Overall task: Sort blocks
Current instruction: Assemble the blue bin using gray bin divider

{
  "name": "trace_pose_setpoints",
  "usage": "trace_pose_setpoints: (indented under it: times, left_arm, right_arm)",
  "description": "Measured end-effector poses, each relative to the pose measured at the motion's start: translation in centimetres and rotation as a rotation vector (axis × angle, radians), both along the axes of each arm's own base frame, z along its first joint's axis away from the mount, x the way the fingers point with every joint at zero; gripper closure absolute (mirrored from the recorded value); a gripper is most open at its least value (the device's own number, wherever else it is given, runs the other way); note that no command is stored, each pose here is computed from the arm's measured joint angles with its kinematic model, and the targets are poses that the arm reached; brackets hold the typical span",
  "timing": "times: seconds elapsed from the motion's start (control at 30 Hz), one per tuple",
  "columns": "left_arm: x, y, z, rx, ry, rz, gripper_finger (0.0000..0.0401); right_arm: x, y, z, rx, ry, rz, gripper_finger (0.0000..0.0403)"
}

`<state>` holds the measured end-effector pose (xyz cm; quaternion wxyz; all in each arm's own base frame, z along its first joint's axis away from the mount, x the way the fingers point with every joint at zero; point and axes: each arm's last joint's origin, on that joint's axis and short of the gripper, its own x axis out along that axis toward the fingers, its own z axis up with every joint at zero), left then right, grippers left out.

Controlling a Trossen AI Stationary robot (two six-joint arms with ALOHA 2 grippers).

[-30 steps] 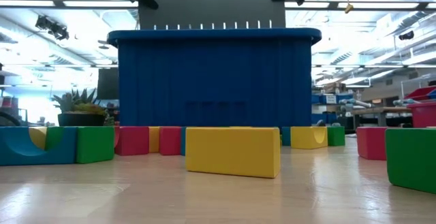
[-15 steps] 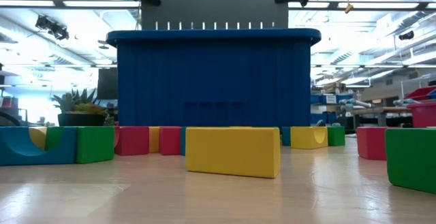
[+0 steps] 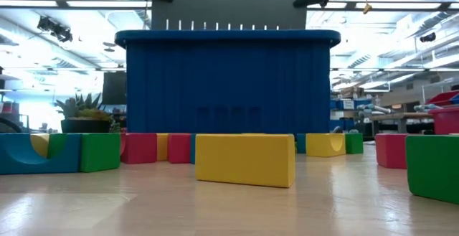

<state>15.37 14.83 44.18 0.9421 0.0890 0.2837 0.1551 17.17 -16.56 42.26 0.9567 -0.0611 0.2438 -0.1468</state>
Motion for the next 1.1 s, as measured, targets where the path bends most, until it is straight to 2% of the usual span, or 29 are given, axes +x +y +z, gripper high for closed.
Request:
trace_pose_setpoints:
  times: [0.23, 0.63, 0.93, 1.1]
  left_arm:
    - [0.1, -0.1, 0.0, -0.026, -0.021, -0.019, 0.0389]
    - [0.1, 0.1, 0.2, 0.016, -0.009, 0.038, 0.0389]
    - [0.5, -0.2, 0.4, -0.053, -0.084, -0.040, 0.0389]
    - [0.4, -0.4, 0.9, -0.046, -0.109, -0.054, 0.0389]
  right_arm:
    - [-0.1, -0.1, -0.4, -0.020, 0.052, -0.008, 0.0403]
    - [-0.2, 0.1, -0.2, -0.023, 0.040, -0.004, 0.0403]
    - [-0.5, 0.5, 0.1, -0.029, 0.031, 0.000, 0.0403]
    - [-1.1, 1.2, 0.7, -0.048, -0.003, 0.009, 0.0403]
